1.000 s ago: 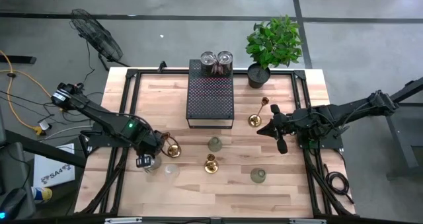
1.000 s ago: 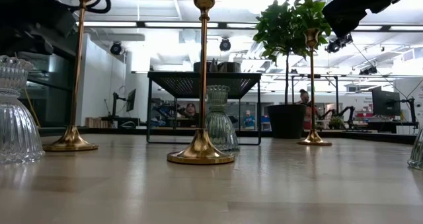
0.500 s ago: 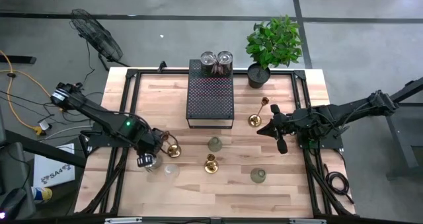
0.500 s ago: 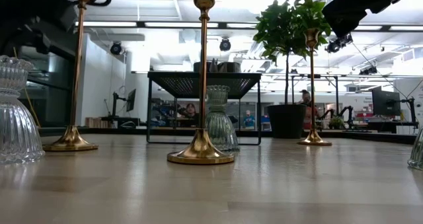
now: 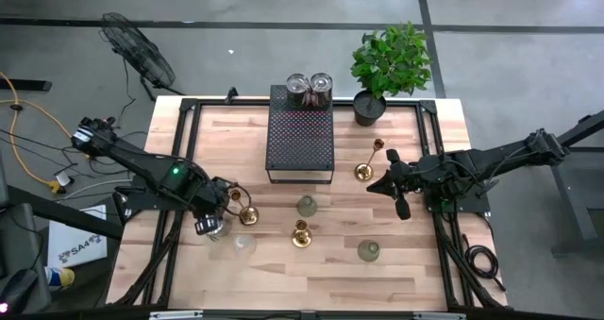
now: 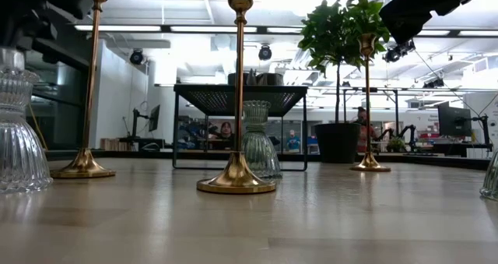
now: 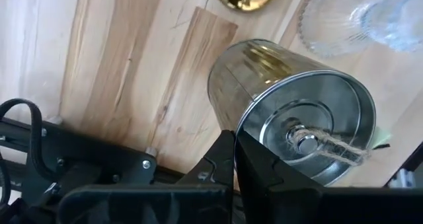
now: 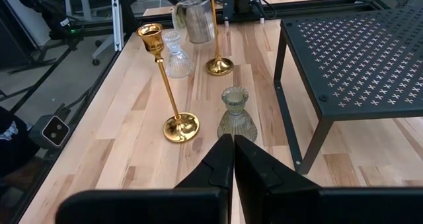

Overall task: Pick & Place candle stick holders
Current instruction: Put the silver scented candle on the shelf

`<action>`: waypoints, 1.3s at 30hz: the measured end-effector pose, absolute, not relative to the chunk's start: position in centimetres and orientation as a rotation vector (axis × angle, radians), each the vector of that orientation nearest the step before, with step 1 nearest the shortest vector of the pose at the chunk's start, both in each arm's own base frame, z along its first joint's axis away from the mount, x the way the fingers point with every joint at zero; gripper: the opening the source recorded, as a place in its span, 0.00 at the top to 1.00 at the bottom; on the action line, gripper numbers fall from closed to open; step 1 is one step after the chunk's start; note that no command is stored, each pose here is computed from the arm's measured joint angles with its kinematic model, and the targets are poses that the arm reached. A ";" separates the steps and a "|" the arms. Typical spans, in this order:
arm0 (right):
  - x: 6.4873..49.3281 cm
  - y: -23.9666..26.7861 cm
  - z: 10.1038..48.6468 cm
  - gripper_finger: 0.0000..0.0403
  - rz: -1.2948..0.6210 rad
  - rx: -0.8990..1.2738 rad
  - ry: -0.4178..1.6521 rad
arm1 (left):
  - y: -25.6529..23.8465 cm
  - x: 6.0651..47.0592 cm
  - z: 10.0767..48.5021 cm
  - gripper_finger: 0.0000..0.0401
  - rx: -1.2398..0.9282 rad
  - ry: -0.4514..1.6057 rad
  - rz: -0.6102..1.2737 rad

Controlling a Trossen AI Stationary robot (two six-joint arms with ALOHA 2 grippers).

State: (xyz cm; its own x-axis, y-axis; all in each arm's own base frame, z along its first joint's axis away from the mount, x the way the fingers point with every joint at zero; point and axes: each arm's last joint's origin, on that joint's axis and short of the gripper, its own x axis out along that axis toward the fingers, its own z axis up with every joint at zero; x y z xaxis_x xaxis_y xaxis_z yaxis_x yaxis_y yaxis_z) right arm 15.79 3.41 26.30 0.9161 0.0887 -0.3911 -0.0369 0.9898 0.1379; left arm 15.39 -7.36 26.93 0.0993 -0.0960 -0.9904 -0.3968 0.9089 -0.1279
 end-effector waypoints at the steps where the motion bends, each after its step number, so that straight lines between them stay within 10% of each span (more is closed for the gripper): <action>1: 15.8 3.4 26.3 0.99 0.065 0.129 0.408 | -7.3 15.4 27.0 1.00 -0.415 1.459 0.238; 39: 15.8 3.4 26.3 0.99 0.065 0.129 0.407 | 4.3 15.8 29.6 1.00 -0.670 1.189 0.625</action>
State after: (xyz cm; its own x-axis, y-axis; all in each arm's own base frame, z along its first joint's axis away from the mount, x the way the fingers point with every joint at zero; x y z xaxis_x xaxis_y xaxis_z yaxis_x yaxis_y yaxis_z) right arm 15.79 3.41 26.30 0.9162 0.0888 -0.3907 -0.0371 0.9897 0.1379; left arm 15.80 4.27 29.59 0.2551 0.0868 -0.9630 -0.7443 0.6533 -0.1383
